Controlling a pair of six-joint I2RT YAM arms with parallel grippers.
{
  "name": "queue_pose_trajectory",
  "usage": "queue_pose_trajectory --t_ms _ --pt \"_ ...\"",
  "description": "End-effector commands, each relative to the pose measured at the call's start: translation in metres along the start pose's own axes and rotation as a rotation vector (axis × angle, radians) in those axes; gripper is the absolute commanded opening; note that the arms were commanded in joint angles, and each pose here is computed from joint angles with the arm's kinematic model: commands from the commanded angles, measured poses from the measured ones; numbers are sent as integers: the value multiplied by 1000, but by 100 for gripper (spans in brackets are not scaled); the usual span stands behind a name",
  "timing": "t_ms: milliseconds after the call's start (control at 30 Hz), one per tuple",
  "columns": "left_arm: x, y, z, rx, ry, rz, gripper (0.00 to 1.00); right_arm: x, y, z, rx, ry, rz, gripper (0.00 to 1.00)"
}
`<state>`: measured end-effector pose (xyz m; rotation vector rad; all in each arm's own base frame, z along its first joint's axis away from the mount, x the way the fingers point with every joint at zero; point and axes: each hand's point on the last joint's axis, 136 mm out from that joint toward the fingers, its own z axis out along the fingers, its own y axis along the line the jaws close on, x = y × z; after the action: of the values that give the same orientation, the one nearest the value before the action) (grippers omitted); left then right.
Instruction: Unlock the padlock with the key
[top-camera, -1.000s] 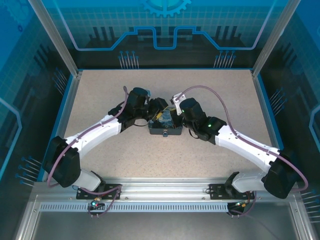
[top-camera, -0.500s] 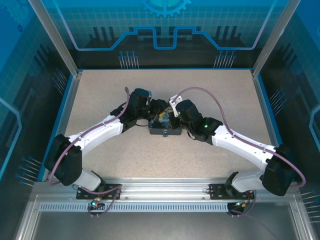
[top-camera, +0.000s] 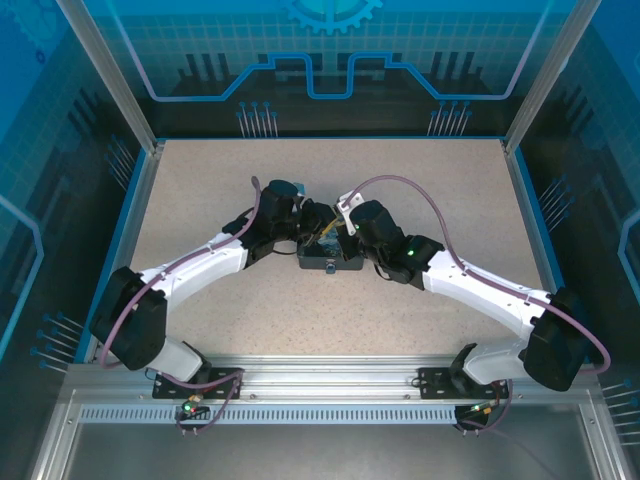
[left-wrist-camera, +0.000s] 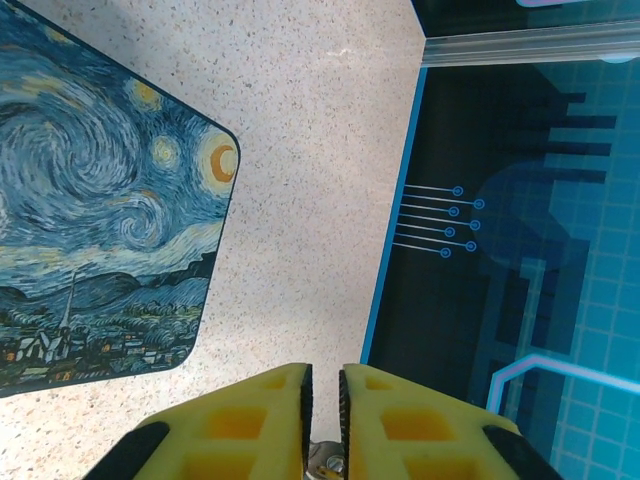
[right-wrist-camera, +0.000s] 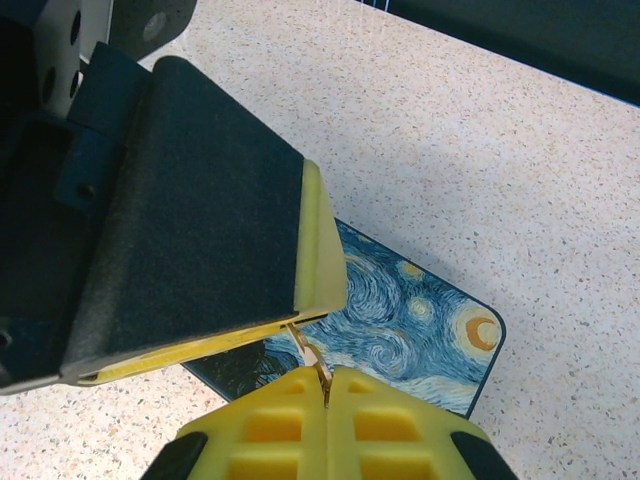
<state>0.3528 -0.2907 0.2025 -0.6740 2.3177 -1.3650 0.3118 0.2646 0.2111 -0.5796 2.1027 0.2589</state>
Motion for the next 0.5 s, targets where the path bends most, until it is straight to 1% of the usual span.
queue_pose_trajectory --t_ms 0,167,233,300,333,367,467 --pt "9 3 5 2 36 -9 15 -13 6 -4 -4 -29 -4 0" --pt "10 3 5 5 39 -8 7 -13 5 -4 -1 -24 2 0" --pt "9 4 5 7 38 -7 2 -14 5 -6 0 -21 3 0" --pt "9 4 6 9 38 0 0 -16 4 -8 1 -18 12 0" --pt "9 5 7 7 37 4 0 -17 3 -10 -1 -14 22 4" --pt "9 5 8 8 36 9 0 -18 2 -12 -6 -11 38 12" --pt "7 7 10 1 28 21 0 -24 -3 -20 -27 -7 94 41"
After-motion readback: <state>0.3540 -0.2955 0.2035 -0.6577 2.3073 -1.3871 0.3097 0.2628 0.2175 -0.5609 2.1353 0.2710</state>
